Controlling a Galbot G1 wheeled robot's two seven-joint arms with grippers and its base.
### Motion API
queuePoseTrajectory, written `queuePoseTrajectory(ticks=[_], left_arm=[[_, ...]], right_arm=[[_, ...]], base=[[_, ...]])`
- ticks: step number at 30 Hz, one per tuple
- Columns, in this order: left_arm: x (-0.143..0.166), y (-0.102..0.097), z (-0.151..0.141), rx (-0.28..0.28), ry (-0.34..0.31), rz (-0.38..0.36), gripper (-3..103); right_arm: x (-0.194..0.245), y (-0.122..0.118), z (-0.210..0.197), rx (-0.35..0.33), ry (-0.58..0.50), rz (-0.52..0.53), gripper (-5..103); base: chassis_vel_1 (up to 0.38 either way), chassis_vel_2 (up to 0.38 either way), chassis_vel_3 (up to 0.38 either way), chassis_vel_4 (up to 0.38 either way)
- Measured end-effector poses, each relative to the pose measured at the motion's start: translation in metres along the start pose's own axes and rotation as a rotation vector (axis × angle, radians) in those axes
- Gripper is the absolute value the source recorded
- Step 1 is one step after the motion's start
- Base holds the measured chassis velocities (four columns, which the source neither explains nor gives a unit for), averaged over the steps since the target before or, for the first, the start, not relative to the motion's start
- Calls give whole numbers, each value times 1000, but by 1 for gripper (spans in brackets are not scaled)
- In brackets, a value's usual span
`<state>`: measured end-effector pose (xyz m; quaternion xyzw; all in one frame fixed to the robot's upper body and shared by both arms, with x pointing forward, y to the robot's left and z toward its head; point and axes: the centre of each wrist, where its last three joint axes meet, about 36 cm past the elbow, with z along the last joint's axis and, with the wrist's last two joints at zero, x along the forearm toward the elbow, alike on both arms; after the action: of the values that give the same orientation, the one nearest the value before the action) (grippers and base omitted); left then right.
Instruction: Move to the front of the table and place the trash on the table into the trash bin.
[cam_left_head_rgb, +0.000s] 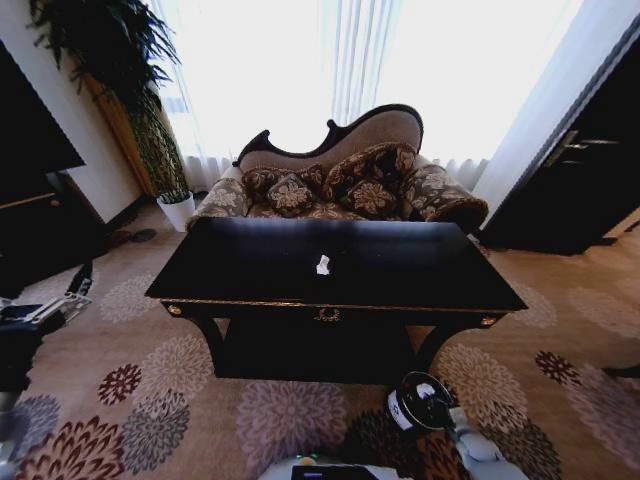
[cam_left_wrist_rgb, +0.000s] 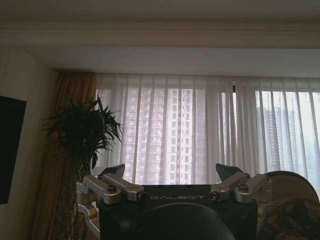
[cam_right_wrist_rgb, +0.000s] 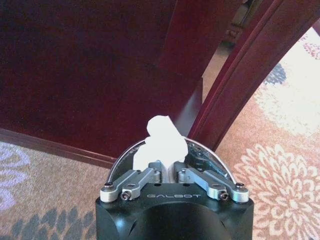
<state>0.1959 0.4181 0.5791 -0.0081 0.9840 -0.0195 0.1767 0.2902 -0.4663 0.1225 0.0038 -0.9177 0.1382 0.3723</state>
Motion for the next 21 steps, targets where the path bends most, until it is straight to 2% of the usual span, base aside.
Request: queuePoseTrajectory(ticks=[1, 6, 9, 11, 12, 15, 17, 20, 21], left_arm=[[0, 0, 0, 0, 0, 0, 100], [2, -12, 9, 15, 15, 2, 100], [1, -17, 11, 22, 17, 5, 100], [1, -19, 12, 28, 17, 8, 100], [1, -19, 12, 28, 17, 8, 100], [1, -19, 12, 23, 19, 7, 100], [1, -18, 12, 22, 20, 6, 100], [2, -16, 12, 20, 25, 3, 100], [2, -16, 12, 20, 25, 3, 100]], right_arm=[[0, 0, 0, 0, 0, 0, 9], [0, 12, -3, -5, -10, -18, 37], [2, 20, -4, -10, -19, -30, 42], [2, 23, -4, -12, -24, -35, 53], [2, 23, -4, -12, -24, -35, 53], [1, 23, -7, -11, -30, -35, 70], [1, 22, -8, -11, -31, -35, 70], [-1, 25, -9, -16, -35, -38, 86], [-1, 25, -9, -16, -35, -38, 86]], base=[[0, 0, 0, 0], [0, 0, 0, 0], [0, 0, 0, 0], [0, 0, 0, 0], [0, 0, 0, 0], [0, 0, 0, 0], [0, 0, 0, 0], [0, 0, 0, 0], [0, 0, 0, 0]])
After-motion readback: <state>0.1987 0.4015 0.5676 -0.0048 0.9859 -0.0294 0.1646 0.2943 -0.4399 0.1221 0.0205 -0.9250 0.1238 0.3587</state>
